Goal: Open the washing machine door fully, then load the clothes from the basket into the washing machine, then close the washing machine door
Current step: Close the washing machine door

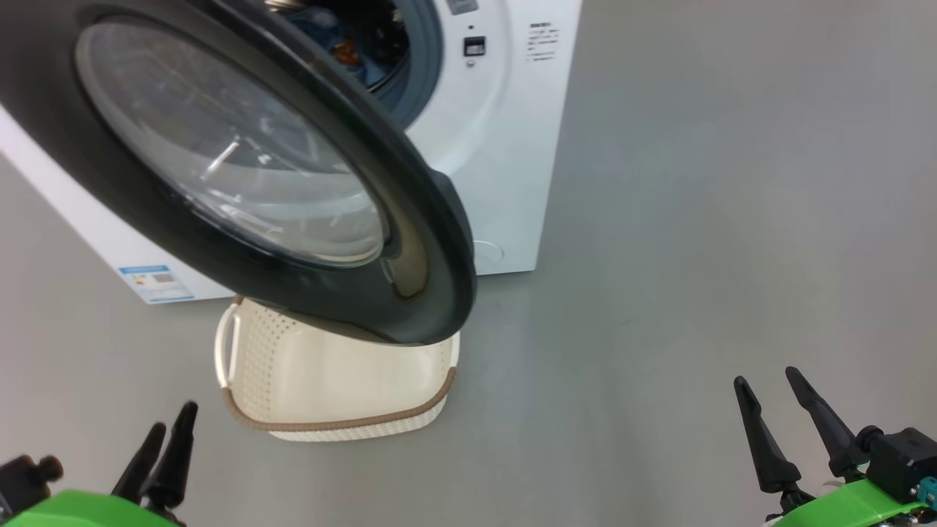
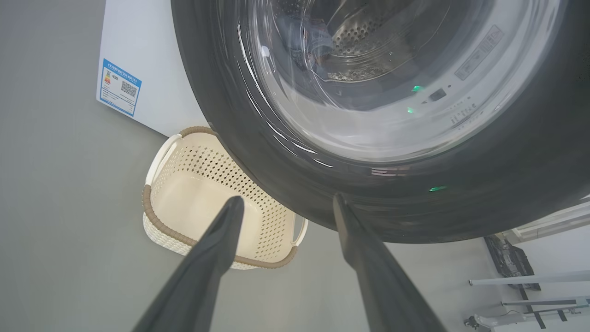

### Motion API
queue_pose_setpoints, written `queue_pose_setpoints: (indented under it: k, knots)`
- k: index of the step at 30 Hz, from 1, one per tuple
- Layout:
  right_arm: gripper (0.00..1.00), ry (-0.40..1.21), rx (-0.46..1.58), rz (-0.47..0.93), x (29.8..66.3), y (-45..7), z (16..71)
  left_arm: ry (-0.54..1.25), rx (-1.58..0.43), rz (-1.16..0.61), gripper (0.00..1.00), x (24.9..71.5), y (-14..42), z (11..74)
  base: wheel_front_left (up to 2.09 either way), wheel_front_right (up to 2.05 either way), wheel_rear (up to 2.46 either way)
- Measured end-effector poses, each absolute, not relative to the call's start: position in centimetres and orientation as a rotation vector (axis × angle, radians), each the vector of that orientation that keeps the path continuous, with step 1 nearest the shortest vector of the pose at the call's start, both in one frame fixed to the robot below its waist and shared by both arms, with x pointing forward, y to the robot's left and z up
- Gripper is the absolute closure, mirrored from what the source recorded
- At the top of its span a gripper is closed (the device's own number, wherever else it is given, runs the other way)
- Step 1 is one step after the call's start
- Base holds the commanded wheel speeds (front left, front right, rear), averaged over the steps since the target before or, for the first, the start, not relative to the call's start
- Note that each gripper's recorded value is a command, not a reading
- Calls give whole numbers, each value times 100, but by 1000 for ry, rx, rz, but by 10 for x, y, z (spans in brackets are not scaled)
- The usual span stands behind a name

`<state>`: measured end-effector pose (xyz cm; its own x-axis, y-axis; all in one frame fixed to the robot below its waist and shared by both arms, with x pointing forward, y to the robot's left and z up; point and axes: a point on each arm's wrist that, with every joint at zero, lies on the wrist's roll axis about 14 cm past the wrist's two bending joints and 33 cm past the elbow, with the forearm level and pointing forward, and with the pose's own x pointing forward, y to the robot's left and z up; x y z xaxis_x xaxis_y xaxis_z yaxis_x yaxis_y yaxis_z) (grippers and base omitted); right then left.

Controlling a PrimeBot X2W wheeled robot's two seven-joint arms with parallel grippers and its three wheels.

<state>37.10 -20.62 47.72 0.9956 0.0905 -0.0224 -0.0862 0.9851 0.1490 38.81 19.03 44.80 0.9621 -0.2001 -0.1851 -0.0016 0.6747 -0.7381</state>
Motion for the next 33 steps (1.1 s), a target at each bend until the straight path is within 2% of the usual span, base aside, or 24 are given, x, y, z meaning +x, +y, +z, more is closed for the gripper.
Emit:
queue_pose_setpoints:
  k: [4,15,33]
  knots:
    - [0,25,147,57,365,-216,478,293,-754,-135,0,386,183,435,0,0,0]
    - [0,8,149,-5,354,-233,483,225,-506,-157,0,388,180,434,0,0,0]
    - [0,-3,154,-14,348,-235,486,97,-210,-61,0,374,202,452,0,0,0]
